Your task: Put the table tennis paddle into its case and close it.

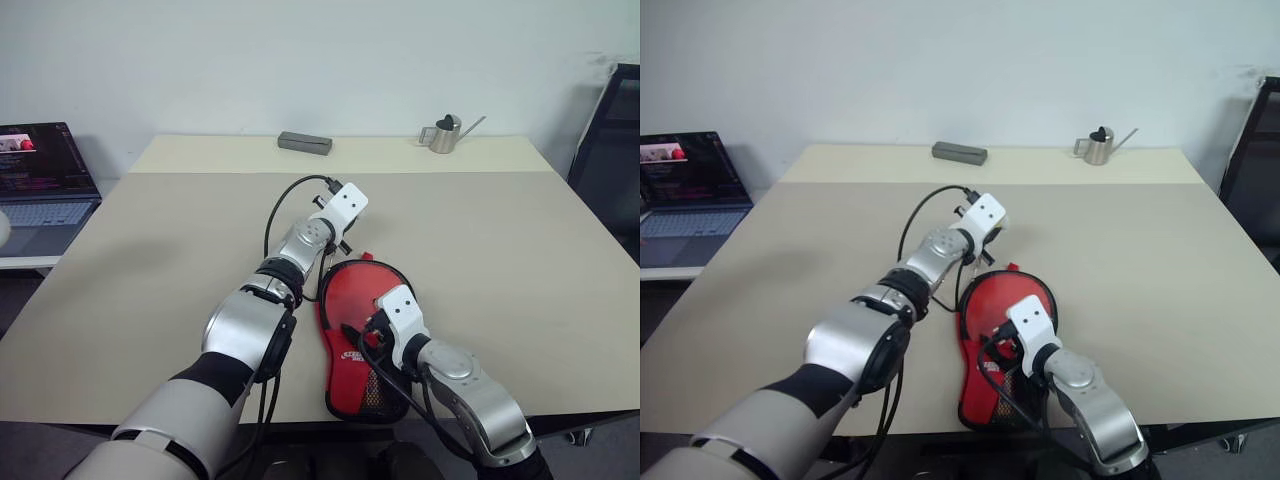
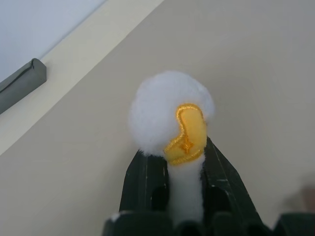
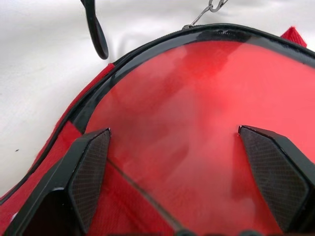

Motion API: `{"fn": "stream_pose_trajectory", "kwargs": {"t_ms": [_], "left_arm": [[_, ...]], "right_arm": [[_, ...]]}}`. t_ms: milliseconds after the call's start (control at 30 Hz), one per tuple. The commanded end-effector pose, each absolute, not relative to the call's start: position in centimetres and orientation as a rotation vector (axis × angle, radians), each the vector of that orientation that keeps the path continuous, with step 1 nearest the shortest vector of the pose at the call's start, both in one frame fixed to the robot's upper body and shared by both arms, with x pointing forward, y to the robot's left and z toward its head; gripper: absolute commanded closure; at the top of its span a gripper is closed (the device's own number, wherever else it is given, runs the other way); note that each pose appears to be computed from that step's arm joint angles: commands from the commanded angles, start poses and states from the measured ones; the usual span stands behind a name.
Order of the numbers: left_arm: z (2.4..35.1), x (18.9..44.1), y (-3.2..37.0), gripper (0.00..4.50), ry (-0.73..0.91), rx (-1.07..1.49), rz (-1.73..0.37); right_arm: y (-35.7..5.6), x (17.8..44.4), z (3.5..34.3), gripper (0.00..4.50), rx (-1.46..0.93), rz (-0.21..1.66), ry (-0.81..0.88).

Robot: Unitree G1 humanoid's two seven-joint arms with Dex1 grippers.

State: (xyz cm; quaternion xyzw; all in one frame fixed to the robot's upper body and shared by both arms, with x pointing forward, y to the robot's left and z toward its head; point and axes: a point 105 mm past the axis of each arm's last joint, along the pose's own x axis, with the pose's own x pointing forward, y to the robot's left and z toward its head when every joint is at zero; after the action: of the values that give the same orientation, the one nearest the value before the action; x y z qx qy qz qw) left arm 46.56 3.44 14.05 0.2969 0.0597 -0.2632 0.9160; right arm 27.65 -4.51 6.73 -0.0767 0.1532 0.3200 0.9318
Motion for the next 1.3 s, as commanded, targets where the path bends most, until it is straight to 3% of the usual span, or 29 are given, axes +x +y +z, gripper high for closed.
{"fn": "stream_pose_trajectory", "kwargs": {"t_ms": [33,233,667,967,1300], "left_arm": [[16.4,46.7,1.8,4.25,0.039,0.643,-0.542],[15.6,46.3,0.7,4.25,0.057,0.66,-0.575],[8.4,43.4,-0.6,4.25,0.239,0.65,-0.734],[10.1,43.5,-1.6,1.16,0.198,0.558,-0.77],[15.5,45.1,-0.1,1.16,0.08,0.367,-0.756]], "right_arm": [[-5.1,25.2,1.7,0.0,-0.15,0.644,0.552],[-5.4,25.0,1.8,0.0,-0.144,0.618,0.552],[-4.8,25.6,2.2,0.0,-0.13,0.617,0.534],[-4.4,26.3,2.4,0.0,-0.127,0.623,0.523],[-4.5,28.0,2.6,0.0,-0.147,0.63,0.5]]}}
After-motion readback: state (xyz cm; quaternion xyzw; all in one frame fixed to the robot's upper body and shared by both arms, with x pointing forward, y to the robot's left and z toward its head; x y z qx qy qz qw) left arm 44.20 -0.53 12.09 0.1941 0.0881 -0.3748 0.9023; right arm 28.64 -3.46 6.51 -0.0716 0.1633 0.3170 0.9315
